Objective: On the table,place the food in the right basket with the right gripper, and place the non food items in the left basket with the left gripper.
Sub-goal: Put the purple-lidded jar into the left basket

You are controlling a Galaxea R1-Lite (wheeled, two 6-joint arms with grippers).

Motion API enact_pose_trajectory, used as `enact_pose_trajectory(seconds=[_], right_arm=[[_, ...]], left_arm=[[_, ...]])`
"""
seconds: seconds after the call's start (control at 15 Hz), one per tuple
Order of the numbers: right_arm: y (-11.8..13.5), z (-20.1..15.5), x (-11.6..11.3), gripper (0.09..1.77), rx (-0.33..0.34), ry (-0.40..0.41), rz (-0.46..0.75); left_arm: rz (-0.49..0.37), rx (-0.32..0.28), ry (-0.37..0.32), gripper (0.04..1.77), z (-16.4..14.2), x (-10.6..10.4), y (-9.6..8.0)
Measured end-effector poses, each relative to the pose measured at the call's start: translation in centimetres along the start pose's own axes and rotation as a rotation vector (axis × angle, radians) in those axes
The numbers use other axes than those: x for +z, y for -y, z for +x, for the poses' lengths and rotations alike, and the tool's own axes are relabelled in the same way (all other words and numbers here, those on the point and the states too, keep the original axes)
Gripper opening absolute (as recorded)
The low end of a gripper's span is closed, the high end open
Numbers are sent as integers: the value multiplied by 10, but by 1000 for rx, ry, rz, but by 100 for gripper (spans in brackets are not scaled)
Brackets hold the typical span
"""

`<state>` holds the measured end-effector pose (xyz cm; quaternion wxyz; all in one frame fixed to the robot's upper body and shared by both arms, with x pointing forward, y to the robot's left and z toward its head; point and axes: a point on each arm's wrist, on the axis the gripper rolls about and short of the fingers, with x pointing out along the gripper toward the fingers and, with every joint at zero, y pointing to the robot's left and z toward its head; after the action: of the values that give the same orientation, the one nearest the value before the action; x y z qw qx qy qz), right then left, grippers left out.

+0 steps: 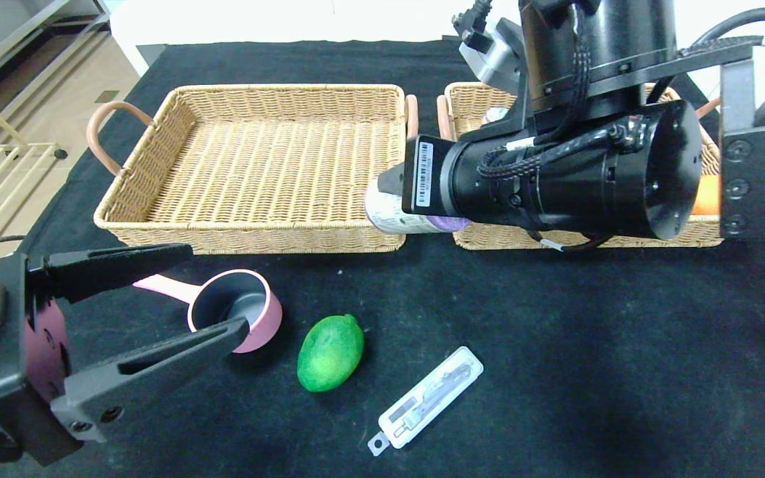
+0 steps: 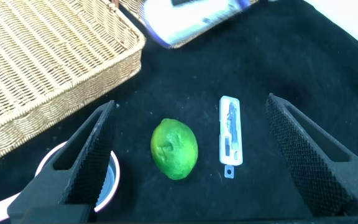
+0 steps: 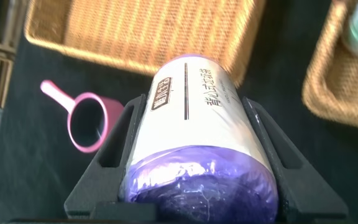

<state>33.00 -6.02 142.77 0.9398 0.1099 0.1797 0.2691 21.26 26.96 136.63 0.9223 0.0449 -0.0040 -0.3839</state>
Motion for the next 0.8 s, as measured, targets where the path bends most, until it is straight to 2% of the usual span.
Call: enact_pose_trajectory(seconds=[0.4, 0.8], right_arm=[[-15, 25, -3, 105, 62, 136, -104], [-17, 55, -1, 105, 47, 203, -135]], left_arm=[[2, -1, 3, 172, -1, 0, 0], [3, -1, 5, 172, -1, 1, 1]])
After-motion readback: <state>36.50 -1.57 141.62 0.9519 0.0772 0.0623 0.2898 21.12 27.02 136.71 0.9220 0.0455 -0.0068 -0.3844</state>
